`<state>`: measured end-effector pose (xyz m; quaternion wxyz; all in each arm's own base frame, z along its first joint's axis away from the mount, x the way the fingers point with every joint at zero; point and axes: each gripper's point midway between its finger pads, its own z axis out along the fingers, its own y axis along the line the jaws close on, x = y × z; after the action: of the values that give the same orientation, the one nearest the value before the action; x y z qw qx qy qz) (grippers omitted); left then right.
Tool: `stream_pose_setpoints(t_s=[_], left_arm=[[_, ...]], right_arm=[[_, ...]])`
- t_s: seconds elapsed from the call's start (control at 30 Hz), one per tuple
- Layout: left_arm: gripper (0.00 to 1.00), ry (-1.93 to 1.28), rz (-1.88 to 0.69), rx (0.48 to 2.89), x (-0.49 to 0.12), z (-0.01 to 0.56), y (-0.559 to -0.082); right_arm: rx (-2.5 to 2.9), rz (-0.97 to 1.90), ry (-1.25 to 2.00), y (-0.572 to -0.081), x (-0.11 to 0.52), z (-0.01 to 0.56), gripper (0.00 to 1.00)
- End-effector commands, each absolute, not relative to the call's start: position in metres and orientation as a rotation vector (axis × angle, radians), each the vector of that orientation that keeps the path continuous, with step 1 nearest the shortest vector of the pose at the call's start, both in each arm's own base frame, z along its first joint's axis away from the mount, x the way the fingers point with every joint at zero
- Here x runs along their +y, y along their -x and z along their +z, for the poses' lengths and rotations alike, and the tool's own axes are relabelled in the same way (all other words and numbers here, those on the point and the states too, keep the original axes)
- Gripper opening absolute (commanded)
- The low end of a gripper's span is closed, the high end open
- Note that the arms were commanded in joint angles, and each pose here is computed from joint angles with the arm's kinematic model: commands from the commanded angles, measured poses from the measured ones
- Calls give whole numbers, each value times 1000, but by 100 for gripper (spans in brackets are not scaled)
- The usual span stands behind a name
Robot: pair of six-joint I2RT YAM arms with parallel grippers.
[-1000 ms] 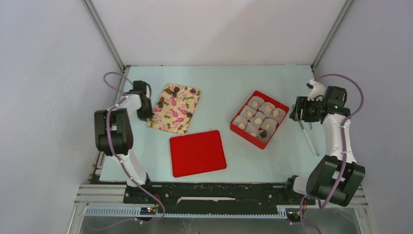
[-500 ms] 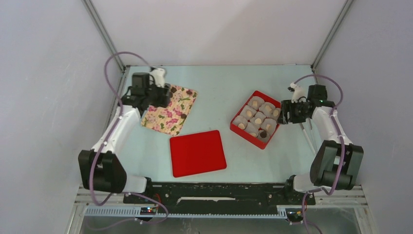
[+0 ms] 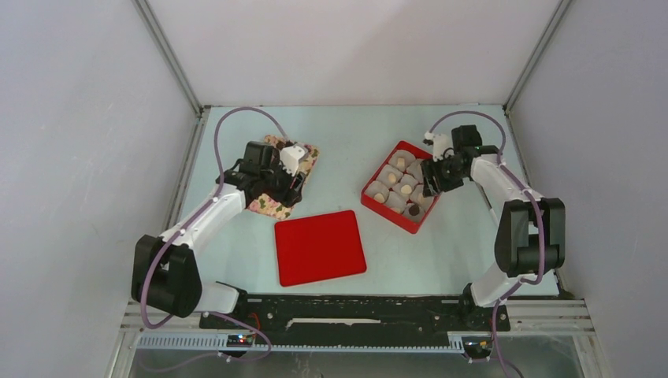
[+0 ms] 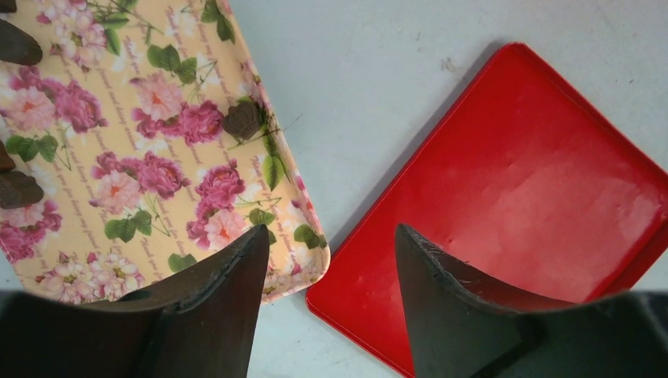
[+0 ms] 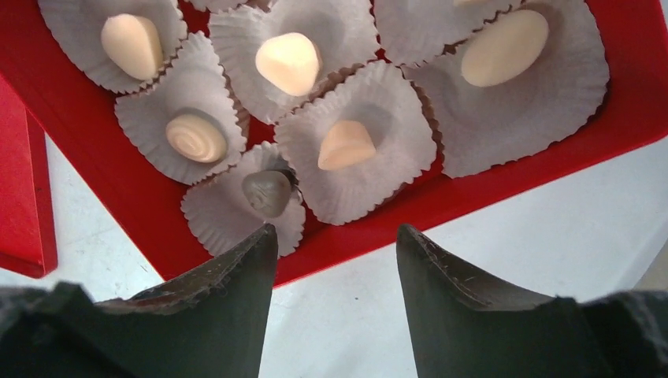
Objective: Pack the chocolate
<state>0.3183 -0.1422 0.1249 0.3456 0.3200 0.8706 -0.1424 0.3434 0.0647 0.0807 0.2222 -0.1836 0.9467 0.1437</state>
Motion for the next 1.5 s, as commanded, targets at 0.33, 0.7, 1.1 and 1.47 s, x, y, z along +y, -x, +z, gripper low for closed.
stream_pose_setpoints(t_s=[0.33, 0.7, 1.1, 1.47], left_arm=[[66, -801, -346, 2230, -139, 128, -317], [67, -806, -291, 2218, -132, 131, -317], [67, -879, -287, 2219, -131, 124, -313], [64, -938, -371, 2262, -138, 113, -300]], right_arm=[[2663, 278, -96, -369, 47, 99, 56], [2711, 363, 37, -369, 76, 76, 34], [2674, 320, 258, -343, 77, 82, 7], [2703, 371, 59, -333, 81, 88, 6]])
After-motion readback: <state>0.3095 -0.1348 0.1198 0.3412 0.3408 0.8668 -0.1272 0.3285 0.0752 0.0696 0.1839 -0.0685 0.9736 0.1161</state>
